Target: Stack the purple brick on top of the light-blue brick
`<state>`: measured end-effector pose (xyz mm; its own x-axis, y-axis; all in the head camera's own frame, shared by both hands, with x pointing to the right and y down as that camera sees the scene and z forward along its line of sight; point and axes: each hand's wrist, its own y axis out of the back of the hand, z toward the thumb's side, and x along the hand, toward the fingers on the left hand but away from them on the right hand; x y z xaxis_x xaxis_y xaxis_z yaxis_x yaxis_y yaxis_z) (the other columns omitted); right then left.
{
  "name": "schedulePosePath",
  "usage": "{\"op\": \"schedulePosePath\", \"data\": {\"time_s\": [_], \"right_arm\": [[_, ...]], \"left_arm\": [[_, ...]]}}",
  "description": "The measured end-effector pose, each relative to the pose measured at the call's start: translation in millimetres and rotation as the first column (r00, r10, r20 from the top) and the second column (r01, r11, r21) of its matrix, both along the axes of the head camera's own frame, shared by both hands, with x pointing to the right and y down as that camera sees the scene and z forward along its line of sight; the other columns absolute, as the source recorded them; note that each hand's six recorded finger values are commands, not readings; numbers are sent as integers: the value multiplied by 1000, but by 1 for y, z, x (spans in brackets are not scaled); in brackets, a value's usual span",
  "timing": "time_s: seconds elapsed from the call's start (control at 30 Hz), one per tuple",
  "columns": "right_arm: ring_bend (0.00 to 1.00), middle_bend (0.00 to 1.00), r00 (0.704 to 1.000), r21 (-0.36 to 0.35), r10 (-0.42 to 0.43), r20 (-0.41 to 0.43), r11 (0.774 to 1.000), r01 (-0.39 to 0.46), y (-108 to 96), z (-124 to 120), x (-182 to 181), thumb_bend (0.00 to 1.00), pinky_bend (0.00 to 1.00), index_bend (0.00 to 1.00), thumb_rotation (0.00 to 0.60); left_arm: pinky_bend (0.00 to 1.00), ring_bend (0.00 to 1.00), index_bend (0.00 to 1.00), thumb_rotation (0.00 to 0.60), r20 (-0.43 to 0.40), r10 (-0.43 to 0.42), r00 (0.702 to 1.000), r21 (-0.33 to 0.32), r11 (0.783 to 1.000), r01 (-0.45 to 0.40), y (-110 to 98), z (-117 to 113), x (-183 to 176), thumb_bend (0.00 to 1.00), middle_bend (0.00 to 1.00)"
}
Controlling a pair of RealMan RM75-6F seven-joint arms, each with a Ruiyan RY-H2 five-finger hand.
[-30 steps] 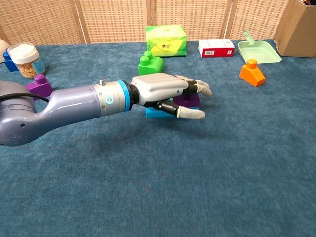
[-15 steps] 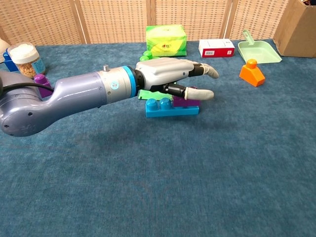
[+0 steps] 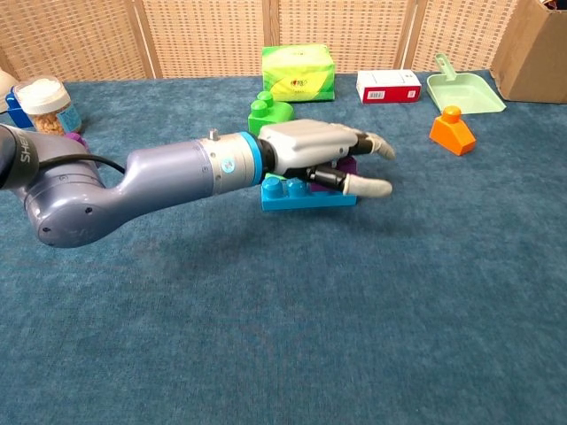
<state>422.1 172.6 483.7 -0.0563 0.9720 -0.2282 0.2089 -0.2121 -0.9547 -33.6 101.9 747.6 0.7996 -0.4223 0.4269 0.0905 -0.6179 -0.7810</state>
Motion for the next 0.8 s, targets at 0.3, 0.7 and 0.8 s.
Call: {"op": "schedulePosePath", "data": {"time_s": [0.3, 0.7, 0.8], "right_arm": [[0, 238, 1000, 7, 2, 7, 1000, -3, 0, -1, 1, 124, 7, 436, 558], [0, 238, 1000, 9, 5, 12, 1000, -5, 0, -1, 1, 123, 7, 434, 556], [0, 238, 1000, 7, 7, 13, 1000, -7, 1, 0, 1, 122, 7, 433, 562]], "left_arm": [[0, 0, 83, 0, 5, 15, 1000, 1, 1000, -15, 5, 3, -2, 119, 0], [0, 0, 82, 0, 9, 21, 1000, 5, 1000, -21, 9, 5, -10, 120, 0], [0, 0, 83, 0, 5, 21, 1000, 14, 1000, -21, 9, 4, -10, 121, 0]]}}
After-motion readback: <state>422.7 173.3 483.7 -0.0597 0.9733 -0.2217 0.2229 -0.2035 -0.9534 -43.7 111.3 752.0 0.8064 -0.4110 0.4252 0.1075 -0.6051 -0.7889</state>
